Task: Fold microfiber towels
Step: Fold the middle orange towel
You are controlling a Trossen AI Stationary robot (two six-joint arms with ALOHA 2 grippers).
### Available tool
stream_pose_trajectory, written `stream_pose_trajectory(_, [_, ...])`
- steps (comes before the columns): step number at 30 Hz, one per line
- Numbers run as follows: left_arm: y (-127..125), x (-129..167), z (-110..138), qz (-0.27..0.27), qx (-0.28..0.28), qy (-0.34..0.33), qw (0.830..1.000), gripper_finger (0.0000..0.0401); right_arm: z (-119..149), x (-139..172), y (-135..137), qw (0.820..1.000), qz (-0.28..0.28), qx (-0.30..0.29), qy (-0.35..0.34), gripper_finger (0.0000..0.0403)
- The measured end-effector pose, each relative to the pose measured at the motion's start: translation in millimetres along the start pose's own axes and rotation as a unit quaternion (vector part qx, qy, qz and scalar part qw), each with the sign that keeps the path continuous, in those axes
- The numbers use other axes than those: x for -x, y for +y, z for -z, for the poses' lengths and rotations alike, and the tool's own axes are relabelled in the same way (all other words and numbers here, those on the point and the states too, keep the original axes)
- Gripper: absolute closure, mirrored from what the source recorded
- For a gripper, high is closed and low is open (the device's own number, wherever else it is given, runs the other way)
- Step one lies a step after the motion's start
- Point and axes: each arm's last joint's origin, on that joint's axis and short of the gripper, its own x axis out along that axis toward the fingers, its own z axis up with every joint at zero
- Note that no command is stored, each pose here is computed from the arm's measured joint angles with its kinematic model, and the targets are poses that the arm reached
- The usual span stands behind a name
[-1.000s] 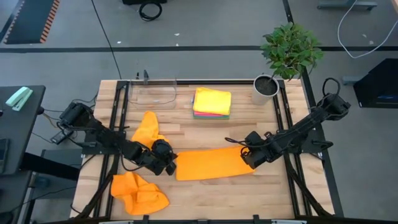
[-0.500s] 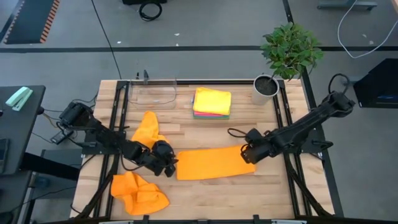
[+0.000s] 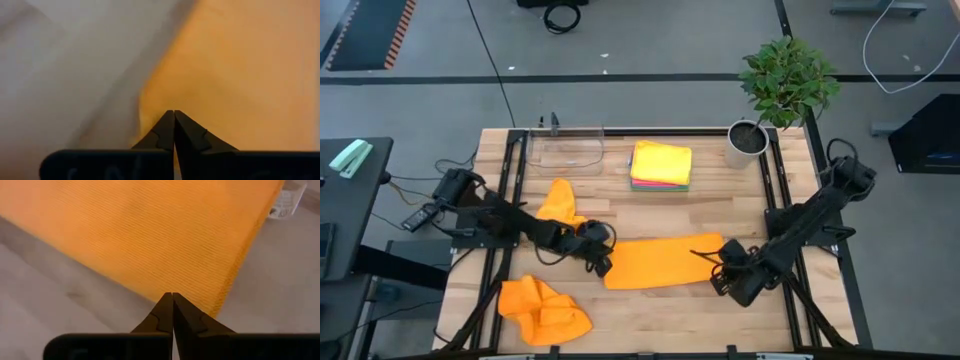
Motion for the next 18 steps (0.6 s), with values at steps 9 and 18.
stream_pose_trajectory(9, [7,-12,-5,0.020,0.019,0.030,0.999,0.0387,-2,-31,-9,0.996,0.084,0.028,0.001,0.0398])
stream_pose_trajectory(18, [-61,7,1,0.152,0.019,0.051,0.987,0.0385,-64,-10,-41,0.976,0.196,0.091,-0.022,0.0400])
